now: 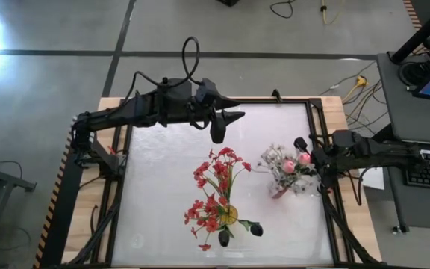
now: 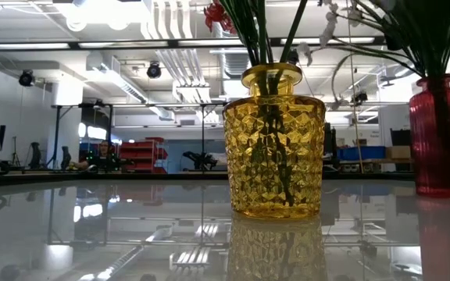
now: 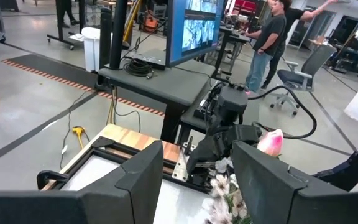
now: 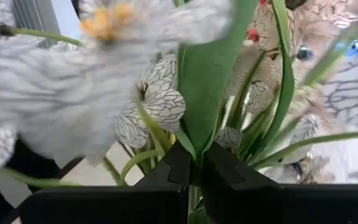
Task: Sort flowers into vase by color
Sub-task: Put the pink tulip into the red vase
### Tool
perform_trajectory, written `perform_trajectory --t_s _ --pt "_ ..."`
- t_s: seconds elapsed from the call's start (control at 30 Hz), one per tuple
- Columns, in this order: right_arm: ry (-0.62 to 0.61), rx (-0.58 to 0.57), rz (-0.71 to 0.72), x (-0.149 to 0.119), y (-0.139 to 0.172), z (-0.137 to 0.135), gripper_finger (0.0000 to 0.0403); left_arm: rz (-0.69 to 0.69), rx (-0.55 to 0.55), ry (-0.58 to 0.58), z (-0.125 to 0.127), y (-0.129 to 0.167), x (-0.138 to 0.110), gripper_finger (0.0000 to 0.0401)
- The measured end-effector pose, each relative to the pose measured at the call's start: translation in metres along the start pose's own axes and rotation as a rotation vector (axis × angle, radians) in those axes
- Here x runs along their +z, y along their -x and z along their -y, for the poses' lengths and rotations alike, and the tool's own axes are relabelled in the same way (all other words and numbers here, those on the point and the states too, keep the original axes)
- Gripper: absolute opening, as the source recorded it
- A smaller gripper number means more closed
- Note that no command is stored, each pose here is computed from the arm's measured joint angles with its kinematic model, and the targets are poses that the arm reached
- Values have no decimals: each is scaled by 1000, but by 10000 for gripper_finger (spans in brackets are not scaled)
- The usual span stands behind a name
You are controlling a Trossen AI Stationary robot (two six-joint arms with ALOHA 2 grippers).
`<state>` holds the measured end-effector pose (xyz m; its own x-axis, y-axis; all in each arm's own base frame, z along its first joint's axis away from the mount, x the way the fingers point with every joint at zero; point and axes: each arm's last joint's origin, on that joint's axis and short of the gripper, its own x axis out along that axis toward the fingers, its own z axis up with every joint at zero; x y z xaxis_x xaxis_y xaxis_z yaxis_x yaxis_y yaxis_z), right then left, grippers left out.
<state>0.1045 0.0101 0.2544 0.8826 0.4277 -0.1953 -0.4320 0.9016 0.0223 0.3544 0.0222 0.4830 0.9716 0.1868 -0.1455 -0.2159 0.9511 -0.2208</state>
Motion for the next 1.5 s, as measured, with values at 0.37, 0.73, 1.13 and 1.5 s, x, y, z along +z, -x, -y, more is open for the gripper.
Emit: perform_trajectory --t_s 0.37,0.73,1.13,1.5 --pt "-90 -6 -14 -1 0 0 13 19 -3 -21 1 16 17 180" --pt "-178 -79 -61 -6 0 2 58 9 1 -50 2 19 19 180" --pt "-127 -79 -18 27 18 -5 124 9 1 -78 2 19 19 180" --pt "-112 -81 22 43 26 -8 104 9 1 -79 2 19 19 180"
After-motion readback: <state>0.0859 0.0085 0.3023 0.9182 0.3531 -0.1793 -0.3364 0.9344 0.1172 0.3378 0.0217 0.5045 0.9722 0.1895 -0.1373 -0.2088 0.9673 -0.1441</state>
